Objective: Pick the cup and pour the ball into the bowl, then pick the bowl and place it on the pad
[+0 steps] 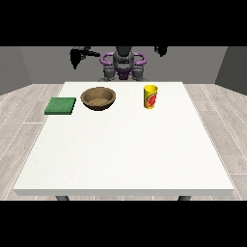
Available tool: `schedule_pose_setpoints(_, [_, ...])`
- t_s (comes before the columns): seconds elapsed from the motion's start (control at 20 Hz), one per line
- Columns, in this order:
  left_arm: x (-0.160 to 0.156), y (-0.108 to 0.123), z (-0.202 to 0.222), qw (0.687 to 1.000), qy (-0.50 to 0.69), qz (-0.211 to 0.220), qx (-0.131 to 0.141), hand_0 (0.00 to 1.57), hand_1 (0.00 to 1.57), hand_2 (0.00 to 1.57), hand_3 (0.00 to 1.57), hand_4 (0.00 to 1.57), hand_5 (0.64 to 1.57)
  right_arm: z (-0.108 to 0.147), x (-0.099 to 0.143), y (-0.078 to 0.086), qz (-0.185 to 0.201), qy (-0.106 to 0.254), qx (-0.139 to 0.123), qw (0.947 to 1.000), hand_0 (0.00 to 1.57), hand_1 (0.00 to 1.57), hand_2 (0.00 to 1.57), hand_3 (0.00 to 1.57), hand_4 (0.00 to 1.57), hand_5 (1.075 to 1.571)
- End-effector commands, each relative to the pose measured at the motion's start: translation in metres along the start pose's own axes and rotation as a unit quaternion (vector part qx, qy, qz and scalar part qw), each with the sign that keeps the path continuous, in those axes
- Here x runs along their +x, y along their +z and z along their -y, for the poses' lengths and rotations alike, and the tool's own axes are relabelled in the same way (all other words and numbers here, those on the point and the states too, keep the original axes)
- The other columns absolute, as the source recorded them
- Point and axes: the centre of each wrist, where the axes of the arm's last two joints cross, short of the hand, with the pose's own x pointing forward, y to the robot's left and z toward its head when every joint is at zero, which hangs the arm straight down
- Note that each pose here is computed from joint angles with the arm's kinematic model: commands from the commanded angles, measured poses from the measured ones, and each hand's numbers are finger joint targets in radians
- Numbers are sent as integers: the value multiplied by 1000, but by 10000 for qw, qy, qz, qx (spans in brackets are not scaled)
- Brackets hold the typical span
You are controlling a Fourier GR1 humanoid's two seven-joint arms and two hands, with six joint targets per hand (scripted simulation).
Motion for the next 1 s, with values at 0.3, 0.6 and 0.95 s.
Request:
schedule_pose_setpoints(0.3, [-9,-58,-47,9952,-654,686,231,0,0,0,0,0,1252,19,-4,-37,916,-84,259,9954,0,0,0,0,0,1561])
schedule_pose_setpoints(0.6, [-65,-58,-35,9939,-832,531,495,0,0,0,0,0,1266,27,-7,-37,761,47,535,9957,0,0,0,0,0,1563])
schedule_pose_setpoints(0.95, [-88,-59,-49,9942,-864,458,437,0,0,0,0,0,1232,72,-34,-32,603,-110,211,9979,0,0,0,0,0,1564])
